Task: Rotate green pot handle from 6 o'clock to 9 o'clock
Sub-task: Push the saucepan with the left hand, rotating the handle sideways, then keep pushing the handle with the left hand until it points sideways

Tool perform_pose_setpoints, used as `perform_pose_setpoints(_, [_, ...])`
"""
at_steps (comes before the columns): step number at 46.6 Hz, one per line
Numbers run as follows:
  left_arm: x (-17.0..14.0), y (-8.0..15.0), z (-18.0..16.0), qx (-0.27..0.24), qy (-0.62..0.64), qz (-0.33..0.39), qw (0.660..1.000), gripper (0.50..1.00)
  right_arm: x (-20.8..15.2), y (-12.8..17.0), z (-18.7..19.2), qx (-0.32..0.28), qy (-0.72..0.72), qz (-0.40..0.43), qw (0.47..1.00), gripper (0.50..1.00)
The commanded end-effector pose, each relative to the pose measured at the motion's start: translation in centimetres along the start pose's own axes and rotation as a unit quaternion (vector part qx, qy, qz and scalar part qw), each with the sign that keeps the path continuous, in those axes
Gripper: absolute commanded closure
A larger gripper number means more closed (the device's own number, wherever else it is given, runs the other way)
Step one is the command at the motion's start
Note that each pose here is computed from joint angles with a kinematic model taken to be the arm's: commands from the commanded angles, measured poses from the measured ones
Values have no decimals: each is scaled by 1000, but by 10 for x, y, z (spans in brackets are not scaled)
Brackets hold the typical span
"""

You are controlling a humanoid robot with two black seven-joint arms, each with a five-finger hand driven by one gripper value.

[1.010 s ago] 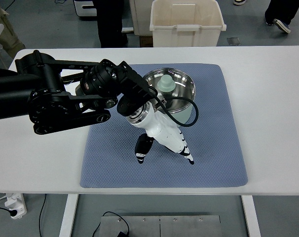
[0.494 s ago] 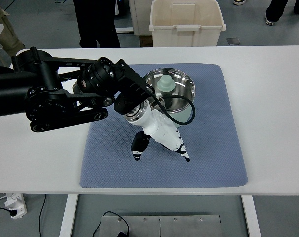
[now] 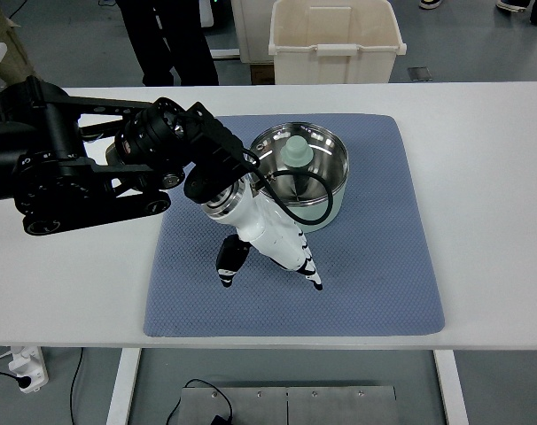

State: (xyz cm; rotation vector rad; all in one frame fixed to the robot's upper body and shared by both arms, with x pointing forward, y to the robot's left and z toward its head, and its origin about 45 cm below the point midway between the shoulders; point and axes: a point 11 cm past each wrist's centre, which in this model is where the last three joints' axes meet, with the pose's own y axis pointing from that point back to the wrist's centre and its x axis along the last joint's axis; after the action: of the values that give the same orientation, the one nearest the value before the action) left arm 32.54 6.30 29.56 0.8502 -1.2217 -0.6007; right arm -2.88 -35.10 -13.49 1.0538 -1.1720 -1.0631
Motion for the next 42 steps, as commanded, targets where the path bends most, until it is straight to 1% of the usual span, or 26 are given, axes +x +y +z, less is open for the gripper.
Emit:
perform_pose_setpoints(1, [-5,1,-2,3,2,-7,1000,500,0,0,0,0,0,0,1000,500])
perform_pose_setpoints(22, [-29,23,-12,25,10,-35,999,500,0,0,0,0,0,0,1000,500])
perform_pose_setpoints(42, [-38,44,-28,60,16,-48,997,500,0,0,0,0,0,0,1000,500])
